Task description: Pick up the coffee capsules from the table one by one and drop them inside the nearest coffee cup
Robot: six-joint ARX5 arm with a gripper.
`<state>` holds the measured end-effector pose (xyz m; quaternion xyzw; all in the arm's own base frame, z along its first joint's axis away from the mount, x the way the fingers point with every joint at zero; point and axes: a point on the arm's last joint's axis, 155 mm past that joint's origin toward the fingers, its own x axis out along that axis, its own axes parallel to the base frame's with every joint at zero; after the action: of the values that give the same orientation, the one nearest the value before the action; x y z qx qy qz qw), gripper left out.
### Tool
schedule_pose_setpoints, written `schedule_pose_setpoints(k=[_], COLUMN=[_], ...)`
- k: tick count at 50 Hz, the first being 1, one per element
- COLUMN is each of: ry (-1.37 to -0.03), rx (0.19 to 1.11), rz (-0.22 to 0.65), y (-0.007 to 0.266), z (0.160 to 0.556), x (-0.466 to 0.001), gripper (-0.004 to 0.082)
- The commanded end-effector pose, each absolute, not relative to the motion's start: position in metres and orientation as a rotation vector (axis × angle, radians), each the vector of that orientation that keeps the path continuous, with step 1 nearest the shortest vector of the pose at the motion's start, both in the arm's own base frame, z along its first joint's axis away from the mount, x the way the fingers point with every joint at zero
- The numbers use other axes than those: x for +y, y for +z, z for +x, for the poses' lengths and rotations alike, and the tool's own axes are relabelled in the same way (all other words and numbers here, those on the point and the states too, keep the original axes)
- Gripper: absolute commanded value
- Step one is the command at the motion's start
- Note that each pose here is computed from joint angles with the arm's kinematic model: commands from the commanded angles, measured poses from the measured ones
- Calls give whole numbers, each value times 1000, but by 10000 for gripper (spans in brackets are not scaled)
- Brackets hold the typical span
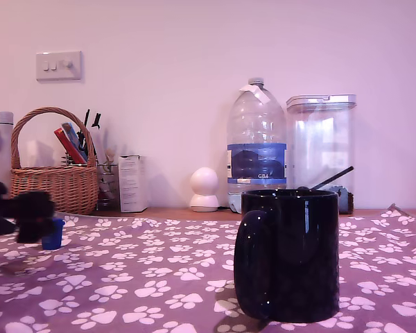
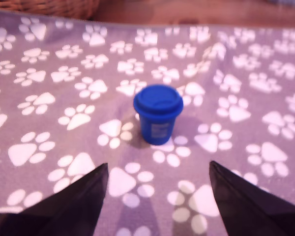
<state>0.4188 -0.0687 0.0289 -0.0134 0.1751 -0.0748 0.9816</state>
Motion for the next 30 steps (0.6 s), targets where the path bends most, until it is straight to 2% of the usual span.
schedule_pose_setpoints(k=[1, 30], ry=[-157, -161], rx=[374, 366], rz=[-19, 13], y=[18, 9], z=[420, 447], x=[-71, -75], gripper=[590, 589])
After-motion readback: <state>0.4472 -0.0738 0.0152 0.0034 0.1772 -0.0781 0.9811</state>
